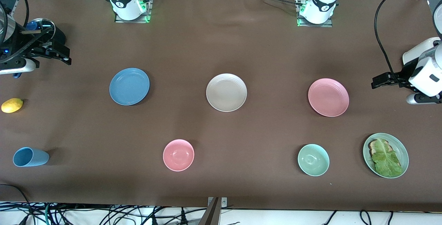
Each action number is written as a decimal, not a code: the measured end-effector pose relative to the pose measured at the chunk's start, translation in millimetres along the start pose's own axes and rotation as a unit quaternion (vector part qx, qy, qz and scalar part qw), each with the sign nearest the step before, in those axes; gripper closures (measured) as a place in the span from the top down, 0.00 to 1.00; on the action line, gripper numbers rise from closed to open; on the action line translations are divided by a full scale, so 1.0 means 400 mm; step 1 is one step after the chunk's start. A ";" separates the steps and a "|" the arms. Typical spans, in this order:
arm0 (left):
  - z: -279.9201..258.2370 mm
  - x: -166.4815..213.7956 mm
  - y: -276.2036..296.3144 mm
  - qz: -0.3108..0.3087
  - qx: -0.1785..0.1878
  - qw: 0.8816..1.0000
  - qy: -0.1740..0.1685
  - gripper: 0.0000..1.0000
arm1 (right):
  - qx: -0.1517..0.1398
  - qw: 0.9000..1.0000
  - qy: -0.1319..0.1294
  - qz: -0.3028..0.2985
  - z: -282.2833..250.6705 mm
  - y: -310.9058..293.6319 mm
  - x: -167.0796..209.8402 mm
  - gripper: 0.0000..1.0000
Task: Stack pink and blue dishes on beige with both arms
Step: 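Reach the left gripper to the large pink plate rim and grasp it, then carry the pink plate with the left gripper onto the beige plate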
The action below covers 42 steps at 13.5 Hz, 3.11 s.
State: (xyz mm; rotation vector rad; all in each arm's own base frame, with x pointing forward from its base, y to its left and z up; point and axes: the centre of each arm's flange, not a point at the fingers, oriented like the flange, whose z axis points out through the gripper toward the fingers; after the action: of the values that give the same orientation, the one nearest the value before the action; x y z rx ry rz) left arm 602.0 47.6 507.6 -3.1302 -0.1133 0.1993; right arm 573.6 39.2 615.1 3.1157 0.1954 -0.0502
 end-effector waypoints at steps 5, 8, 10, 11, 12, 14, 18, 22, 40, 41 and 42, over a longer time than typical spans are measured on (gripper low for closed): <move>0.099 0.043 -0.011 0.004 0.010 0.999 -0.033 1.00 | 0.000 1.000 0.000 -0.001 0.000 -0.001 0.000 1.00; 0.194 0.092 -0.073 -0.015 0.010 0.999 -0.046 1.00 | 0.000 1.000 0.000 -0.001 0.000 -0.002 0.000 1.00; 0.273 0.122 -0.124 -0.027 0.009 0.999 -0.042 1.00 | 0.000 1.000 0.000 -0.001 0.000 -0.002 0.000 1.00; 0.324 0.130 -0.131 -0.026 0.009 0.999 -0.041 1.00 | 0.000 1.000 0.000 -0.001 0.000 -0.002 0.000 1.00; 0.382 0.131 -0.130 -0.018 0.009 0.999 -0.040 1.00 | 0.000 1.000 0.000 -0.001 0.000 -0.002 0.000 1.00; 0.495 0.111 -0.134 0.004 0.008 0.999 -0.040 1.00 | 0.000 1.000 0.000 -0.001 0.000 -0.002 0.000 1.00; 0.678 0.033 -0.185 0.050 -0.003 0.999 -0.005 1.00 | 0.000 1.000 0.000 -0.001 0.000 -0.002 0.000 1.00; 0.794 -0.061 -0.163 0.065 -0.017 0.998 0.015 1.00 | 0.000 1.000 0.000 -0.001 0.000 -0.002 0.000 1.00; 0.797 -0.068 -0.135 0.095 -0.035 0.995 -0.010 0.09 | 0.000 1.000 0.000 -0.001 0.000 -0.003 0.000 1.00; 0.772 -0.051 -0.109 0.093 -0.043 0.995 -0.022 0.07 | 0.000 1.000 0.000 -0.001 0.000 -0.002 0.000 1.00; 0.735 -0.031 -0.072 0.087 -0.050 0.994 -0.037 0.05 | 0.000 1.000 0.000 -0.001 0.000 -0.003 0.000 1.00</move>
State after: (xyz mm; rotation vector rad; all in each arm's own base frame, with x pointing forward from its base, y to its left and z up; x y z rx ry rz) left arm 550.4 74.9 217.7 -3.2322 0.1551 0.3211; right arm 573.5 40.2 615.0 3.1158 0.1995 -0.0505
